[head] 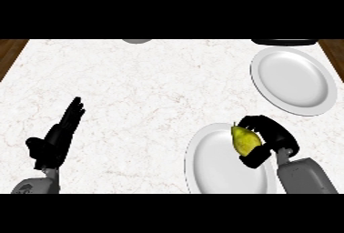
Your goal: Pick the pear from the plate and place it in the plate
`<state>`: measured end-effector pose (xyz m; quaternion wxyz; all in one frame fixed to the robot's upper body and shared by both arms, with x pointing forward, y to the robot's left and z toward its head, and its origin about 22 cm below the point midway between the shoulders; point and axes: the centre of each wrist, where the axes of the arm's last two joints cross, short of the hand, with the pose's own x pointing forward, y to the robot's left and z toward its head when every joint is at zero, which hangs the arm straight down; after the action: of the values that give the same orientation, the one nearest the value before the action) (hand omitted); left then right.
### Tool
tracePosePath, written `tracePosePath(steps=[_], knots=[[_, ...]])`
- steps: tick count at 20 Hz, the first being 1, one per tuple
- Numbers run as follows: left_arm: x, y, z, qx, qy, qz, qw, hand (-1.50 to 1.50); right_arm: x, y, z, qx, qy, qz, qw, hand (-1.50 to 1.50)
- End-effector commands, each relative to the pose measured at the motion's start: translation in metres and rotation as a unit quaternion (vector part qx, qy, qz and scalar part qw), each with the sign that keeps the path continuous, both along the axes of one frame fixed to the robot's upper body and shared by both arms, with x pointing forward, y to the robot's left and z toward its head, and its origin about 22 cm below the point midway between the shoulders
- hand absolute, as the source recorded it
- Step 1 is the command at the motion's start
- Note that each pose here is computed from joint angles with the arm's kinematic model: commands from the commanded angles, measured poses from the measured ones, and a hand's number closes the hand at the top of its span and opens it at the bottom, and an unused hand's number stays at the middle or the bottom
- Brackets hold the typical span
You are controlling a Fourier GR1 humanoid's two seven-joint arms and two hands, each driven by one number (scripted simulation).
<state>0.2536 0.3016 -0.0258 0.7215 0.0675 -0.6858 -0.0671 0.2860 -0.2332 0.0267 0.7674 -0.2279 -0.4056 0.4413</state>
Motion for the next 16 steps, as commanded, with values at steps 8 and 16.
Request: tracePosePath(steps=[8, 16], knots=[[-0.014, 0.017, -0.003, -0.003, -0.002, 0.043, 0.9991, 0.0, -0.076, -0.244, 0.042, -0.17, -0.142, -0.219, 0.95, 1.5], [-0.004, 0.0, -0.007, -0.004, -0.004, 0.005, 1.0, 0.0, -0.125, -0.323, 0.072, -0.164, -0.274, -0.227, 0.92, 1.5]])
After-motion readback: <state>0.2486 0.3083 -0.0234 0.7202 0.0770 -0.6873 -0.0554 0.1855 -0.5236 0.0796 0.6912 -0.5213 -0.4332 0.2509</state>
